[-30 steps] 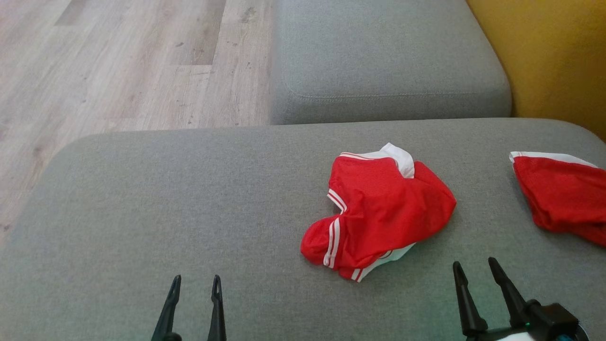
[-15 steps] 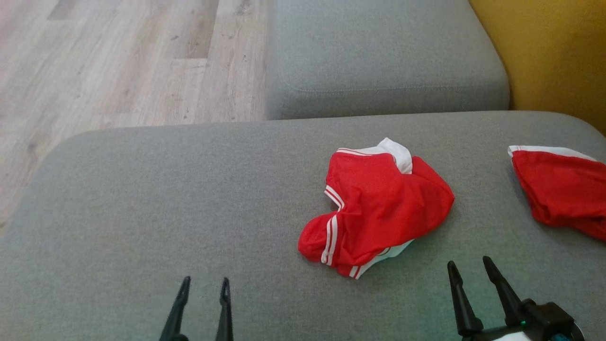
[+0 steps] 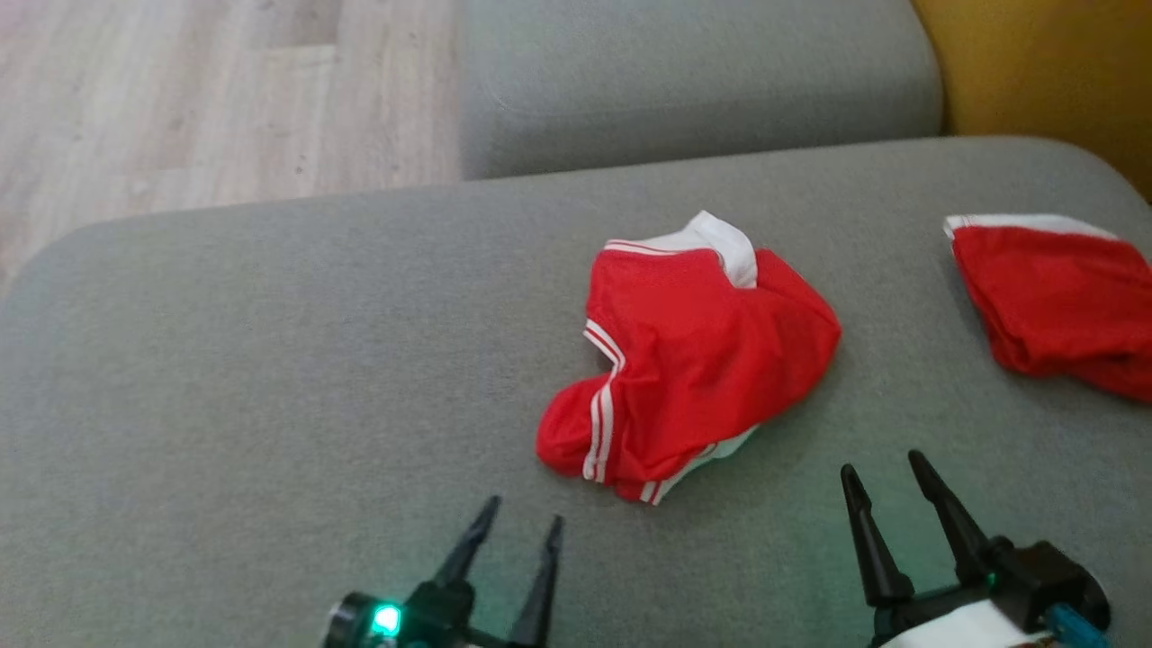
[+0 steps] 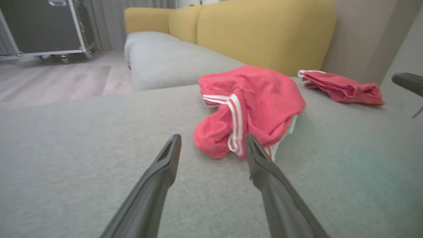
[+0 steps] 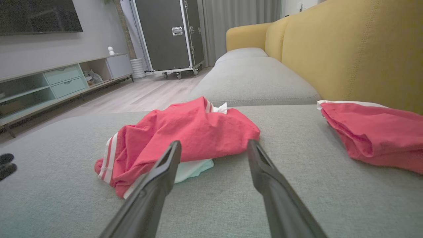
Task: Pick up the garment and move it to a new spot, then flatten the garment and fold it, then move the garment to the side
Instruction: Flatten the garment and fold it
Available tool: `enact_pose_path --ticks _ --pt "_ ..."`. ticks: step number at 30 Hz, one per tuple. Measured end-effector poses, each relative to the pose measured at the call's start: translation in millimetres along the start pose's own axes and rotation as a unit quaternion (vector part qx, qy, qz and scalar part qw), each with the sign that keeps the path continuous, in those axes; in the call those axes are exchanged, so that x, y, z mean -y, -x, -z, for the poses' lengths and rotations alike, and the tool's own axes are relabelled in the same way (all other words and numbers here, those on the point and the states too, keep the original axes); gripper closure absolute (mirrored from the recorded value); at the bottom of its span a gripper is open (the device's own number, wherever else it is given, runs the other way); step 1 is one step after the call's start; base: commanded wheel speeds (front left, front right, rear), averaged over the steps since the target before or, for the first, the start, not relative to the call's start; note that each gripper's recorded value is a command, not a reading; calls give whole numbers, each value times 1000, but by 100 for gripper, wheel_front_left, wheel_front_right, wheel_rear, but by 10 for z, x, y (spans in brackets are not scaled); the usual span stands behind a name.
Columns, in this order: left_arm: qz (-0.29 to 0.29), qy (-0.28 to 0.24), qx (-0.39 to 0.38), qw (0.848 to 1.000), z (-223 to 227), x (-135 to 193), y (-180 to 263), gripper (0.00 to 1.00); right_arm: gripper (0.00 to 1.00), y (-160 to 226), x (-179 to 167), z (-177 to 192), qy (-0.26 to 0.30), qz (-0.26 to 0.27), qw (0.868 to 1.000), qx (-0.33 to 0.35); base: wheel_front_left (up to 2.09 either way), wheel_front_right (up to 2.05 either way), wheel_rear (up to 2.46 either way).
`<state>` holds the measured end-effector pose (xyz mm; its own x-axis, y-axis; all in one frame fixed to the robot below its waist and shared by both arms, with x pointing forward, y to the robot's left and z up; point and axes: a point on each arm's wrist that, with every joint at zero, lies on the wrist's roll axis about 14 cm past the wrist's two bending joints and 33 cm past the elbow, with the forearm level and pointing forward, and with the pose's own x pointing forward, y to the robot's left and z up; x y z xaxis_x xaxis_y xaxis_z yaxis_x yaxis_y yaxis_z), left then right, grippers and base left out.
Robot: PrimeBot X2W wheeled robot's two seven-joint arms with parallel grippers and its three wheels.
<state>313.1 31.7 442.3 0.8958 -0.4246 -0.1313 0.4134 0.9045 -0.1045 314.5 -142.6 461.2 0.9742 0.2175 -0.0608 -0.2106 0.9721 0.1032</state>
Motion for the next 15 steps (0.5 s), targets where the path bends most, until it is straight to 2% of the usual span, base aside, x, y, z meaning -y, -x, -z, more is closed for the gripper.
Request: enact_pose_path --ticks 3,7,15 --pt "48 7 -36 998 182 209 -119 0 0 -1 77 14 4 8 1000 -4 0 0 0" --pt "85 2 -69 994 320 318 -340 0 0 -53 151 22 6 14 1000 -9 0 0 0" --pt "94 10 -113 989 500 317 -692 0 0 -94 372 13 10 43 999 -12 0 0 0"
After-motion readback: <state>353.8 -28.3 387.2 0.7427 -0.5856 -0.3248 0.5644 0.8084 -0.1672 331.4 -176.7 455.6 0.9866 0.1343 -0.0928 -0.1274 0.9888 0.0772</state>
